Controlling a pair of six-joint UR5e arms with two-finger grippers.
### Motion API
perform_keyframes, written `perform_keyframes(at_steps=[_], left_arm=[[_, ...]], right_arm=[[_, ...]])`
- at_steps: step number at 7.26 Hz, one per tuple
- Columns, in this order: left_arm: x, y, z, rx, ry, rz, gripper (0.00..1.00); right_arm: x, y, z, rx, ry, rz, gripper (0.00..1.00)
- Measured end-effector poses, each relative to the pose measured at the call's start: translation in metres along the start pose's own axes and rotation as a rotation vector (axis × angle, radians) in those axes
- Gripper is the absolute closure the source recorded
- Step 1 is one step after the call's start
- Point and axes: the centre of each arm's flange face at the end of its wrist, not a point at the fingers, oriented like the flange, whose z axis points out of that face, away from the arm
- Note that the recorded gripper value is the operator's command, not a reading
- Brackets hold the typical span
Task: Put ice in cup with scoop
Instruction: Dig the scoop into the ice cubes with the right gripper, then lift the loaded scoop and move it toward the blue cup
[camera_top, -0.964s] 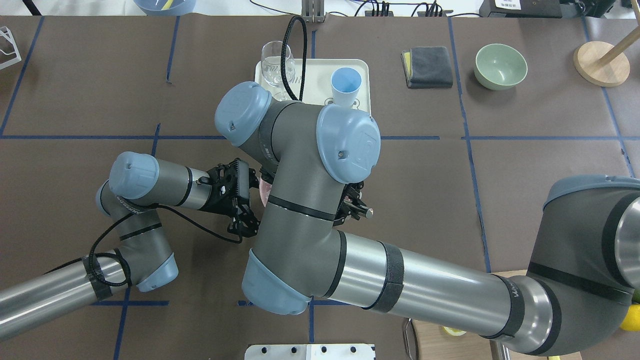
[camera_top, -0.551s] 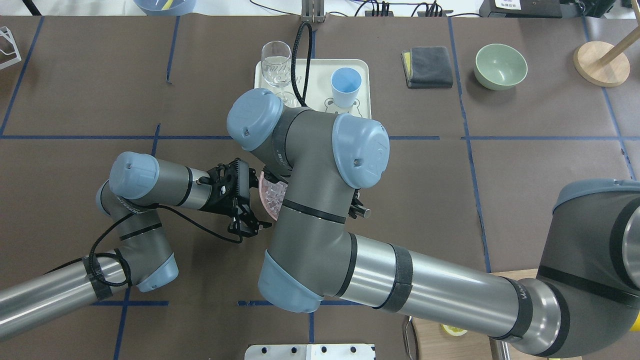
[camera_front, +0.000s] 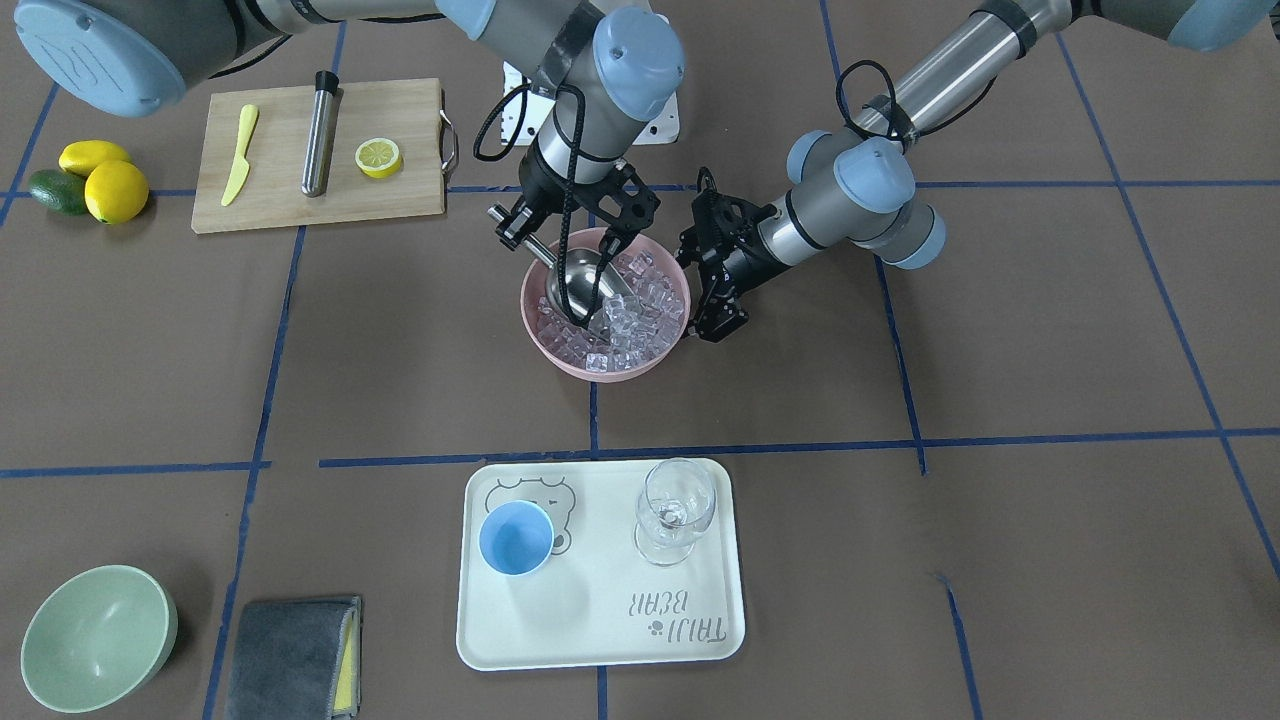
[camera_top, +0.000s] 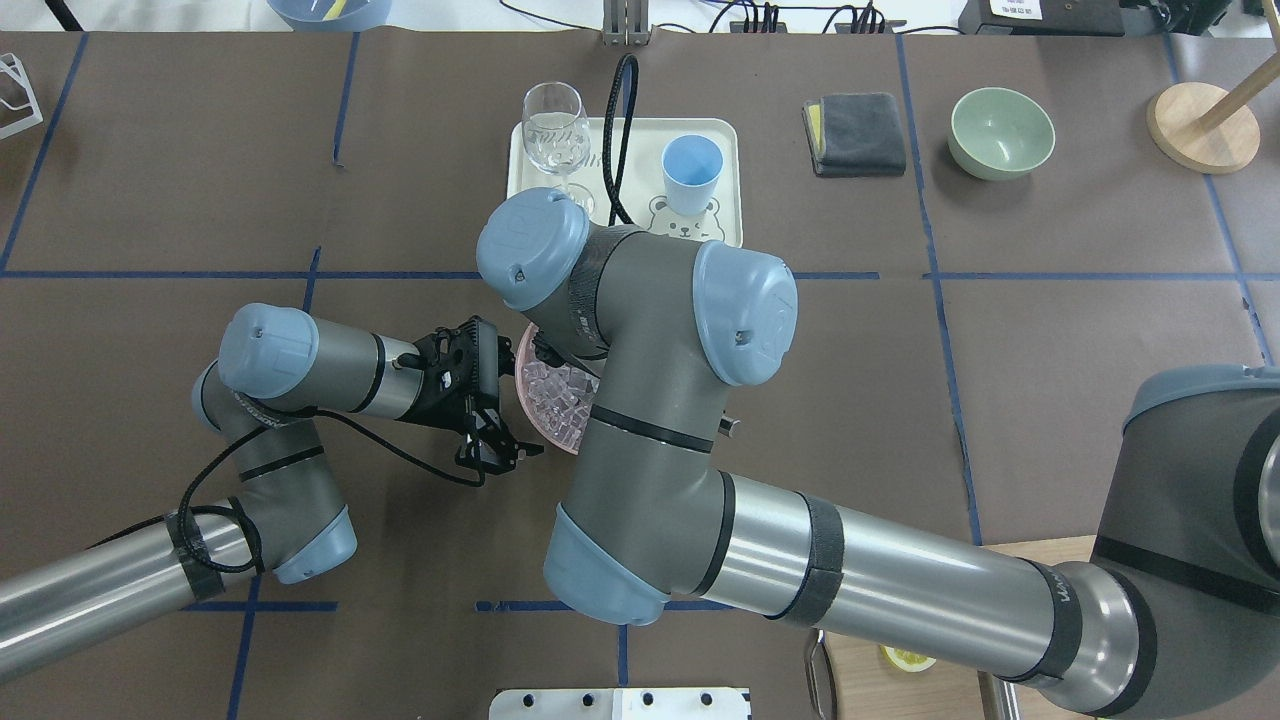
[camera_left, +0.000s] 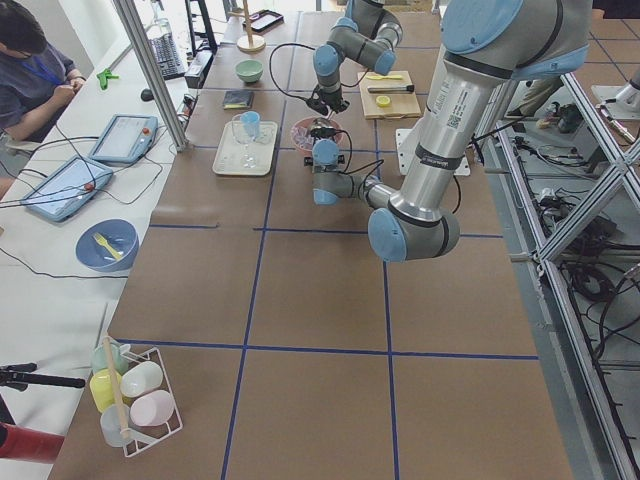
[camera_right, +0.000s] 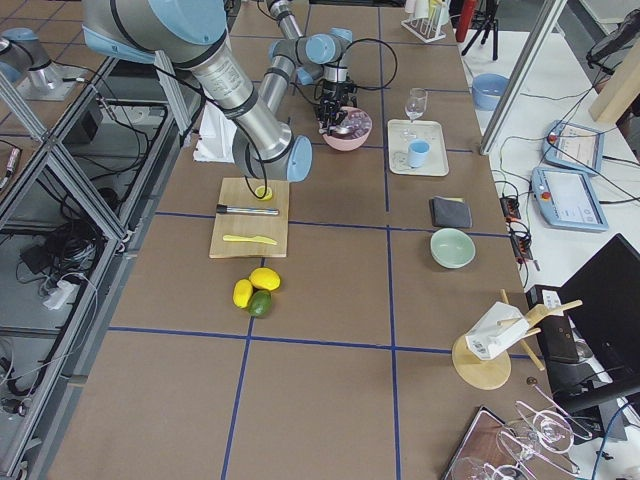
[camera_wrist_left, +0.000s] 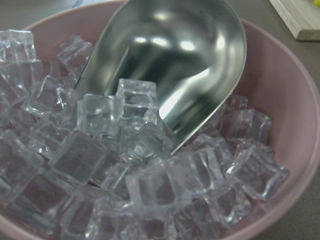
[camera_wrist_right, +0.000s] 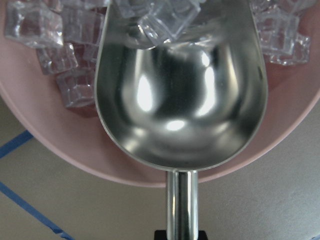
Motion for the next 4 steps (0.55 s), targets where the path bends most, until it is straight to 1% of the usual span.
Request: perform_keyframes(at_steps=[2, 4], left_arm=[[0.0, -0.001, 0.0, 0.001, -0.003, 0.0, 0.0], [0.0, -0.001, 0.0, 0.001, -0.004, 0.0, 0.0]], right_arm=[[0.004, 0.032, -0.002, 0.054, -0.007, -0.012, 1.0], [0.006, 0.049, -0.004, 0.121, -0.019, 0.006, 1.0]])
